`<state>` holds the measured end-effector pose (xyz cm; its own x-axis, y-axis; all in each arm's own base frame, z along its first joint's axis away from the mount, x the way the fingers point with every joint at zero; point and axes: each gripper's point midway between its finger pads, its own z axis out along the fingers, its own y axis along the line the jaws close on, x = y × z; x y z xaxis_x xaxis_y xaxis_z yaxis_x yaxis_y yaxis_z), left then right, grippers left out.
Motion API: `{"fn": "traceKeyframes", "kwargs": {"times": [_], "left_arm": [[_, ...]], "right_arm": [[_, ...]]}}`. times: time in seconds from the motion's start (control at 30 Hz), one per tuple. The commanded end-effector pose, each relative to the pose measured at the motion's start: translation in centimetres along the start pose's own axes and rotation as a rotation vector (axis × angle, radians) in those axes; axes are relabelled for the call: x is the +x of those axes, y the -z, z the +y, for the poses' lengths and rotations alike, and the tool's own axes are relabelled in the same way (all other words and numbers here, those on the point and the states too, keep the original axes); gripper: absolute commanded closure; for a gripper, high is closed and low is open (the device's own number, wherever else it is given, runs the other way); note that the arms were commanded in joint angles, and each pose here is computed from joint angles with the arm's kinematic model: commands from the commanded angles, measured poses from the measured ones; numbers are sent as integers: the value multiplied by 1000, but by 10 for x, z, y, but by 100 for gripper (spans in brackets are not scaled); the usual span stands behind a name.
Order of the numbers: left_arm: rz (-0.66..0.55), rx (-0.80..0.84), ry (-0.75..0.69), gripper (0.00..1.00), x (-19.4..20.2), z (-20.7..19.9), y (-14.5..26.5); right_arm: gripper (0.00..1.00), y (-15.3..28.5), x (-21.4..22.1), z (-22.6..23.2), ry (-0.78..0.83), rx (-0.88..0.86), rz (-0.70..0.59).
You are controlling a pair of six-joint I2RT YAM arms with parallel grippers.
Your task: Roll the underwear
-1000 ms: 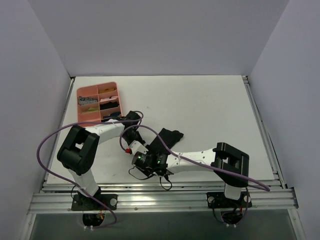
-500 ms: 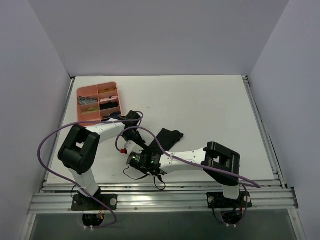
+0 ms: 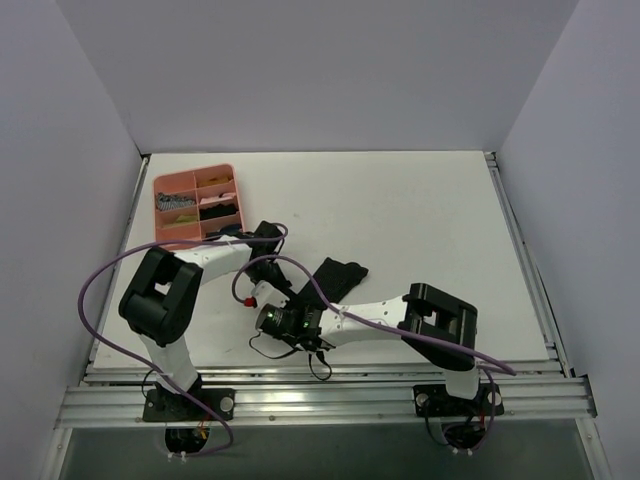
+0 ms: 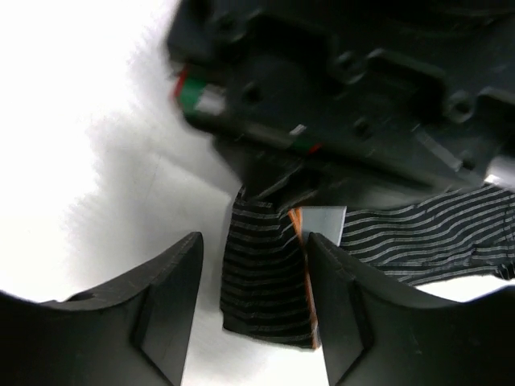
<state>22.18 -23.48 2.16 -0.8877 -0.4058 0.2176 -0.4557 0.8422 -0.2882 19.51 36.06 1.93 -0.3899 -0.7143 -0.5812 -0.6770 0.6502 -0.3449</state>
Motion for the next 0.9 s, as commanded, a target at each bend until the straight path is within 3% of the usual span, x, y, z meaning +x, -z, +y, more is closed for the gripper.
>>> {"fn": "traceKeyframes", "kwargs": {"times": [0.0, 0.03, 0.1, 0.17, 0.27, 0.43, 0.57, 0.87], "left_arm": [[13, -140, -3, 98, 5, 33, -13], [16, -140, -4, 98, 5, 32, -13], [16, -134, -3, 98, 5, 30, -11], [16, -120, -2, 96, 4, 27, -7], [-7, -96, 4, 87, -2, 19, 3], [-66, -78, 16, 62, -22, 12, 21], [-114, -78, 26, 54, -30, 11, 38], [-189, -31, 47, 48, -30, 14, 52]], "right_arm": [[52, -16, 33, -13, -20, 11, 105], [54, -18, 39, -12, -32, -14, 123], [70, -23, 43, -18, -74, -26, 139], [91, -22, 49, -18, -103, -62, 156], [100, -17, 53, -17, -148, -116, 151], [100, -7, 54, 2, -237, -251, 132], [100, 0, 49, 19, -339, -406, 108], [100, 4, 63, 28, -546, -682, 129]]}}
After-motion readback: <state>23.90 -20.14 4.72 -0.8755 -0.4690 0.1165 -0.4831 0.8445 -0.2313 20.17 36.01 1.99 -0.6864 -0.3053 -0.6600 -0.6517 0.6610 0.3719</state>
